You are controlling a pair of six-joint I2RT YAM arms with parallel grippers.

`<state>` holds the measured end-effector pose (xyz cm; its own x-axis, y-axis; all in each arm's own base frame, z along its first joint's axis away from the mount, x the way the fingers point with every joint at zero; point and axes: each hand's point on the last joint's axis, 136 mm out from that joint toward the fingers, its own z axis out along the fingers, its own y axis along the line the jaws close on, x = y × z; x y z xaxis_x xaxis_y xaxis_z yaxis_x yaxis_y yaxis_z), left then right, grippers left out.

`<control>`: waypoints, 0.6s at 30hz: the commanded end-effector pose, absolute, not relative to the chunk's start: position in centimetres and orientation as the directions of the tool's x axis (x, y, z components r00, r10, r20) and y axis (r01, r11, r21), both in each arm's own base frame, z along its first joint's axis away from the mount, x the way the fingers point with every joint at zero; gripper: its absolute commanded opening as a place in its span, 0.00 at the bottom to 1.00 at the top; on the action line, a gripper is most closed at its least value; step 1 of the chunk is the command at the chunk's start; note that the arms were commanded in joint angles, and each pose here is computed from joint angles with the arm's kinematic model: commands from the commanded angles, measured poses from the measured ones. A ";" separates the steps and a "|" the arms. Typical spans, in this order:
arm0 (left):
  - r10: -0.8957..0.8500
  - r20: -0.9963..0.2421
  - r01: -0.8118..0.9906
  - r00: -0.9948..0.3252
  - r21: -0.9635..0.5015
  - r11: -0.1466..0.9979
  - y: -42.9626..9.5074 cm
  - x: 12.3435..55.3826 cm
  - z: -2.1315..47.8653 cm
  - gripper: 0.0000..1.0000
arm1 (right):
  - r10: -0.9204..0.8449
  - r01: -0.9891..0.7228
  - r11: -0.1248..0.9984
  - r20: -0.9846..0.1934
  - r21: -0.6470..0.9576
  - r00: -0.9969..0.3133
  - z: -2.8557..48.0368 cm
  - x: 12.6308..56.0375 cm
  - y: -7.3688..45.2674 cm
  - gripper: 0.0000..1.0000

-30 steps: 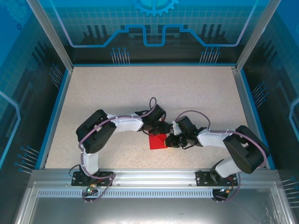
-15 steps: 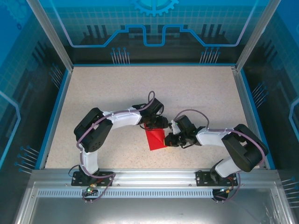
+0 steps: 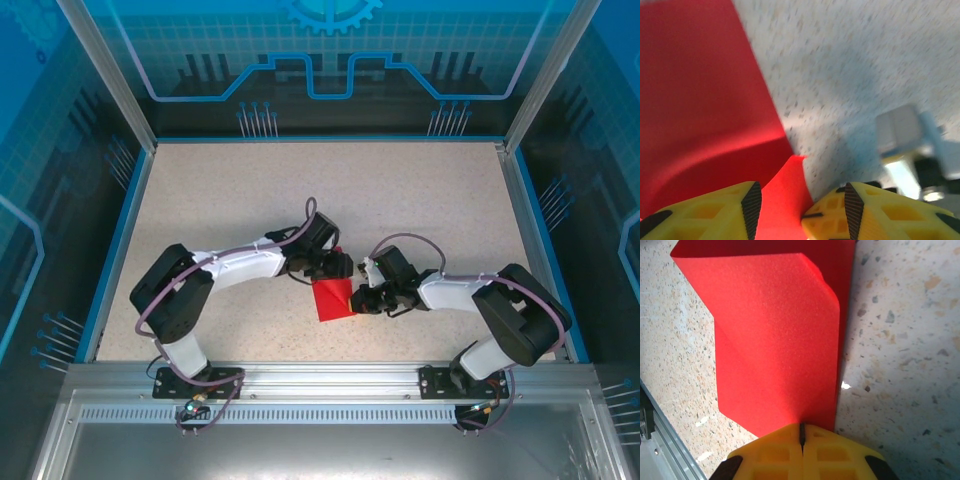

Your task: Fold a paper plane with a square sheet of paper (pick it up from the middle)

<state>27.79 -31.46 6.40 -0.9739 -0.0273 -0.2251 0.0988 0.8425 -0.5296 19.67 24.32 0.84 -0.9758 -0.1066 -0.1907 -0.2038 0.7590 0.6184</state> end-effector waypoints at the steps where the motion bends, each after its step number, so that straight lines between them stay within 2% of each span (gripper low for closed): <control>1: -0.012 -0.203 0.112 -0.979 -0.588 0.801 -32.9 26.8 6.5 0.48 | -0.156 -0.153 0.855 -0.036 0.496 -0.987 -3.1 15.9 21.4 0.00; 7: 0.031 -0.189 0.137 -0.982 -0.579 0.803 -33.6 26.4 5.1 0.46 | -0.164 -0.163 0.850 -0.042 0.501 -0.986 -2.8 16.0 21.7 0.00; 18: 0.054 -0.177 0.135 -0.983 -0.481 0.866 -31.8 26.2 2.6 0.43 | -0.183 -0.187 0.842 -0.058 0.506 -0.981 -2.4 16.3 22.0 0.00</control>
<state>26.19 -32.45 2.95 -0.9859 0.0307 -0.1647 0.1138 0.8442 -0.5237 19.60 24.54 0.91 -0.9711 -0.1368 -0.1954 -0.2294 0.7601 0.6080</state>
